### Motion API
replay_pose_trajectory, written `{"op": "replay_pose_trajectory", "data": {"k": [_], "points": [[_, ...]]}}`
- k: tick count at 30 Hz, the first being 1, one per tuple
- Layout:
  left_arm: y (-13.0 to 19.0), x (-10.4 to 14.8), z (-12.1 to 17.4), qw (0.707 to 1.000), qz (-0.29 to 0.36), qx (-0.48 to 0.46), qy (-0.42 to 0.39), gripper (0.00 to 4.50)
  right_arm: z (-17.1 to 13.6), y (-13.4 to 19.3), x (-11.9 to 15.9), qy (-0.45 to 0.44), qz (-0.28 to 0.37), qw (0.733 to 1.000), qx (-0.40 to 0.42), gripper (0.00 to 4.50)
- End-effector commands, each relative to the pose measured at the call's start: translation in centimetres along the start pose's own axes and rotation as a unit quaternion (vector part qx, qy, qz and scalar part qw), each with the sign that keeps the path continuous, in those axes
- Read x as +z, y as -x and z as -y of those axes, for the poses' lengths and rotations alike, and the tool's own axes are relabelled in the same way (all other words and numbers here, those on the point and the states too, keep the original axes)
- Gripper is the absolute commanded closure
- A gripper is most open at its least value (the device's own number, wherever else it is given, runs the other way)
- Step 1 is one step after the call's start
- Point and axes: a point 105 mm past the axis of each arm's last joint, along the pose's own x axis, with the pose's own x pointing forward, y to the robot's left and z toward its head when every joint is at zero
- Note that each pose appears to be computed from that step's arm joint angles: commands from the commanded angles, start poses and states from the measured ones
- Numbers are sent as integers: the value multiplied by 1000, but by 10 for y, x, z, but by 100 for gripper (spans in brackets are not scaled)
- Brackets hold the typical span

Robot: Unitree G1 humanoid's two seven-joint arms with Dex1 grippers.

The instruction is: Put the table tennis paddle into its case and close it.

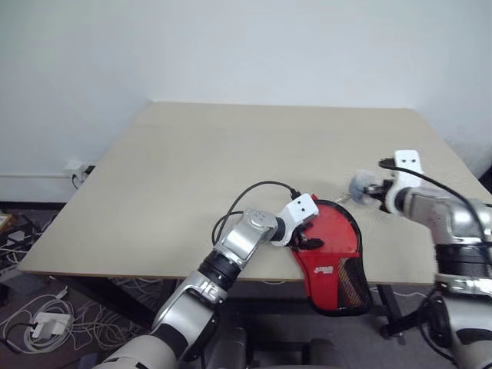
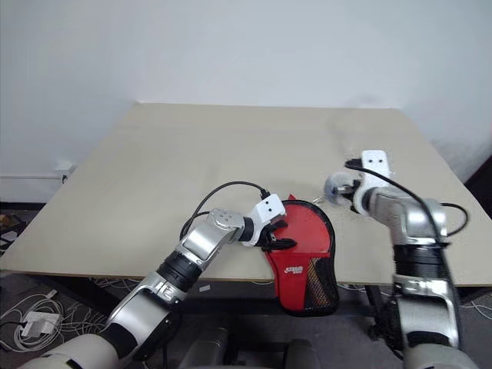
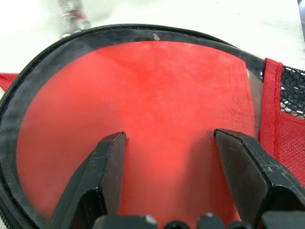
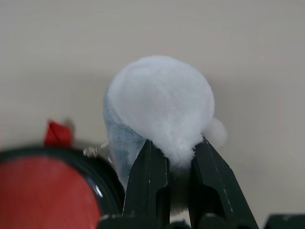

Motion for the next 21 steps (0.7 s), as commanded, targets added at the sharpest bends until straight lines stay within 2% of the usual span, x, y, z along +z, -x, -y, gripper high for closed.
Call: {"op": "replay_pose_trajectory", "data": {"k": [1, 9, 12, 15, 18, 21], "points": [[-2, -36, -1, 997, -59, 4, 44, 138, 20, 38, 9, 36, 3, 999, 14, 443], [-6, -34, 1, 998, -57, -3, 42, 138, 25, 73, -18, 105, -56, 990, 75, 444], [-9, -33, 2, 998, -56, -5, 43, 138, 19, 88, -41, 159, -91, 975, 124, 444], [-10, -33, 4, 998, -55, -10, 42, 138, 4, 104, -63, 230, -98, 948, 197, 444], [-11, -34, 4, 998, -55, -10, 42, 138, -1, 117, -87, 252, -131, 929, 236, 444], [-12, -34, 6, 998, -54, -12, 42, 138, -8, 126, -95, 256, -134, 920, 264, 444]]}}
